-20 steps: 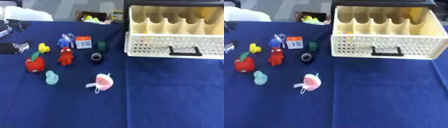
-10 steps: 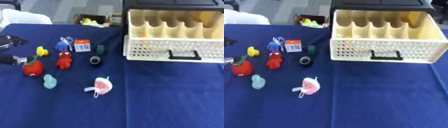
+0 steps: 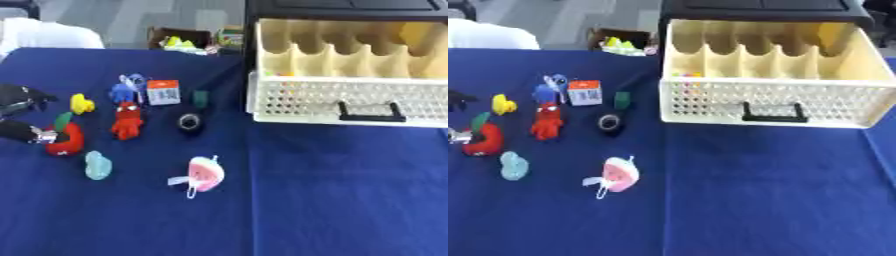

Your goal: Pick up objects from table and place into drawer.

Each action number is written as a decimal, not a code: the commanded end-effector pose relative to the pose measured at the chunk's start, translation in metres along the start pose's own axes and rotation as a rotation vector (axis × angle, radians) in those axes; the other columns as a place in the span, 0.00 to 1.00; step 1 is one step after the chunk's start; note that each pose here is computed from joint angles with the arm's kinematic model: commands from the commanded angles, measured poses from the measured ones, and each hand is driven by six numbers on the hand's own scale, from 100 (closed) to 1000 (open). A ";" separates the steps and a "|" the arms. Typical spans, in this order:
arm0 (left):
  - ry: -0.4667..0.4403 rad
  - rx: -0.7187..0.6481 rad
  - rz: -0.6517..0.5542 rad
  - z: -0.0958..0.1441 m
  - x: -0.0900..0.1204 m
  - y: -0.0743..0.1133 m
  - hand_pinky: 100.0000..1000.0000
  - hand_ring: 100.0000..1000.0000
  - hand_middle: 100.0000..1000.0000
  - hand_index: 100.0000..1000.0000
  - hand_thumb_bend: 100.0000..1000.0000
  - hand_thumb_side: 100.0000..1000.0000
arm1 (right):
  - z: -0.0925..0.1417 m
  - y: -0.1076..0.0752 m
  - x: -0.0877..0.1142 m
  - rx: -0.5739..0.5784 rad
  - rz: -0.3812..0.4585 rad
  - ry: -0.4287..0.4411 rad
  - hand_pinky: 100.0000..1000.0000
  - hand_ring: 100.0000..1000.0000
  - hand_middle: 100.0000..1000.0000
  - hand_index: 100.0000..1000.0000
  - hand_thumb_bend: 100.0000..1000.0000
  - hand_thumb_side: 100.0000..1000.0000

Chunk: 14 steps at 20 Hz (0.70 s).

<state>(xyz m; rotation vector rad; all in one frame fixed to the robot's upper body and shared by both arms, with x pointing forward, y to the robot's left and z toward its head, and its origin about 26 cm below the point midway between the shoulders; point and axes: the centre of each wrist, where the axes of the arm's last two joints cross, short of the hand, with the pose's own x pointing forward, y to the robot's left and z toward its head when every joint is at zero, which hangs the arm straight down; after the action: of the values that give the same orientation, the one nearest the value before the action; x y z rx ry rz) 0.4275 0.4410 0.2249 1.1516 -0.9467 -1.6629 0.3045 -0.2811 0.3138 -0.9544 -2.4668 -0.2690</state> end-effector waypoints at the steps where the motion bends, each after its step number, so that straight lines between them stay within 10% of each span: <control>1: 0.031 -0.014 -0.023 0.005 -0.010 0.009 0.56 0.70 0.76 1.00 0.57 0.86 | -0.006 -0.005 0.005 -0.016 -0.004 -0.018 0.76 0.48 0.41 0.78 0.00 1.00; 7: 0.061 -0.033 -0.019 0.000 -0.011 0.006 0.51 0.65 0.71 0.97 0.57 0.84 | -0.005 -0.005 0.004 -0.018 -0.013 -0.002 0.76 0.48 0.40 0.77 0.00 1.00; 14: 0.036 0.049 0.065 0.009 -0.018 0.029 0.46 0.59 0.66 0.95 0.29 0.83 | -0.003 -0.008 0.001 -0.013 0.003 0.010 0.76 0.47 0.40 0.75 0.00 1.00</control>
<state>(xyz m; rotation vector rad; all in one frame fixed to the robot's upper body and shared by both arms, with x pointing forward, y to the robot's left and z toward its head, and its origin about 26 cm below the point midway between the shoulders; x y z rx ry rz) 0.4343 0.4414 0.2342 1.1248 -0.9663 -1.6033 0.3047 -0.2840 0.3076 -0.9404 -2.4352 -0.2814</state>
